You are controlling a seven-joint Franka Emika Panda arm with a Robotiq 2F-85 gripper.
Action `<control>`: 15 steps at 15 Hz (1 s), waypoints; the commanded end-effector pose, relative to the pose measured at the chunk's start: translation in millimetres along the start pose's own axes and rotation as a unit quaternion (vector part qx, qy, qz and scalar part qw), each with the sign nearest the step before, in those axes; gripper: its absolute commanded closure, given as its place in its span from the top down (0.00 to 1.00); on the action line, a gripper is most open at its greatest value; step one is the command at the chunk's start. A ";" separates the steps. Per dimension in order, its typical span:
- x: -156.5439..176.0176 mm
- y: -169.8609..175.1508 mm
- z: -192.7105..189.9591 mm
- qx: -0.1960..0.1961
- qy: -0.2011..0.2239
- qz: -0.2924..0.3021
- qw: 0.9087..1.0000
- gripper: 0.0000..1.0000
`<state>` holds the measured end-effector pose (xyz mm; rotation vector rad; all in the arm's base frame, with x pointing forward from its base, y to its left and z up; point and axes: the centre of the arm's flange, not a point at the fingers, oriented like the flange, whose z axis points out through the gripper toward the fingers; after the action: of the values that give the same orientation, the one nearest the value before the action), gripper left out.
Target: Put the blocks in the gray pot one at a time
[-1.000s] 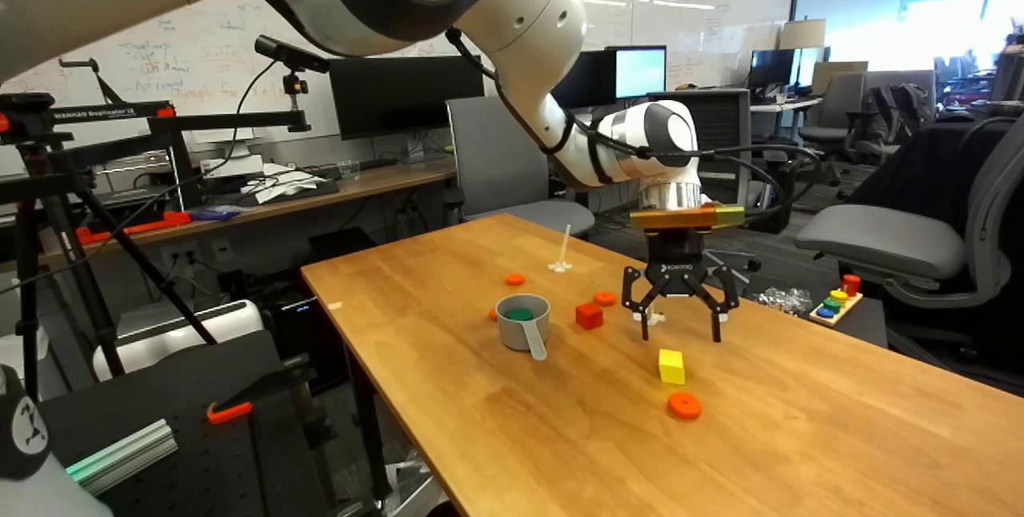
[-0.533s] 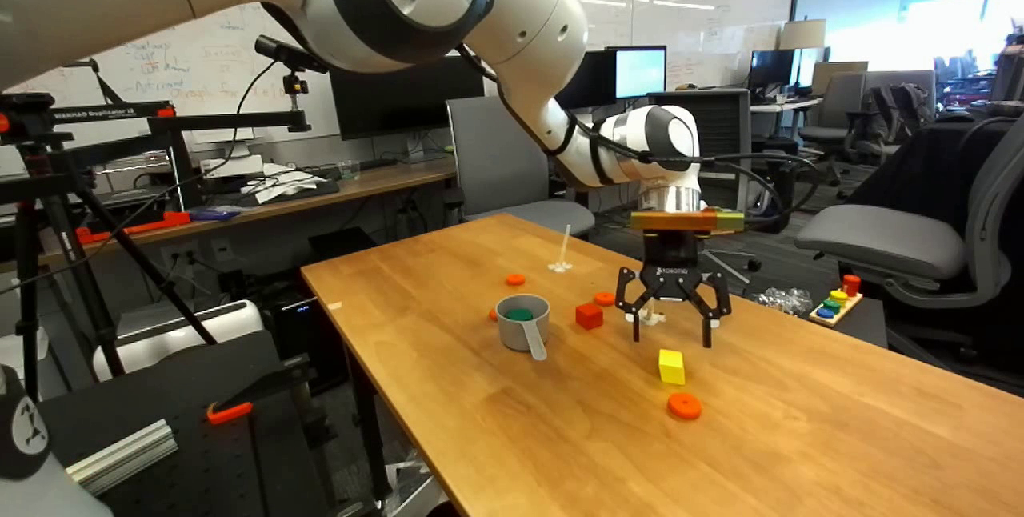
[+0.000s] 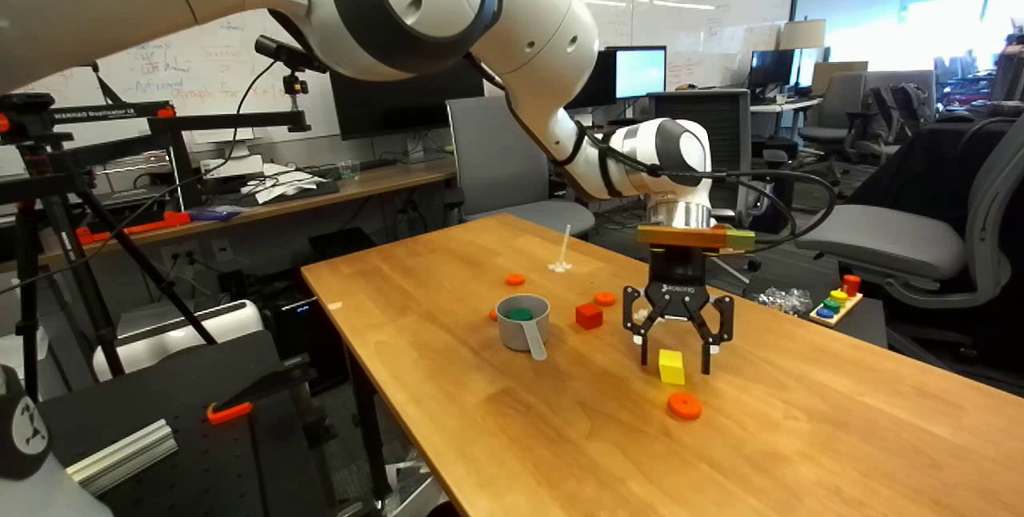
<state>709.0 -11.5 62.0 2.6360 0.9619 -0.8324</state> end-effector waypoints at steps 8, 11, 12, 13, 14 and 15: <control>-4.4 18.8 5.5 0.013 0.011 0.008 1.000 0.12; -7.8 14.2 -0.4 0.008 0.014 0.005 1.000 0.12; -10.8 11.8 -4.7 0.010 0.017 0.006 1.000 0.11; -17.7 4.9 -11.2 0.010 0.022 0.008 1.000 0.11; -23.0 -2.6 -17.5 0.010 0.028 0.006 1.000 0.11; -29.2 -14.0 -25.3 0.003 0.037 0.005 0.999 0.11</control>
<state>712.3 -23.8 66.0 2.6620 0.9420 -0.8053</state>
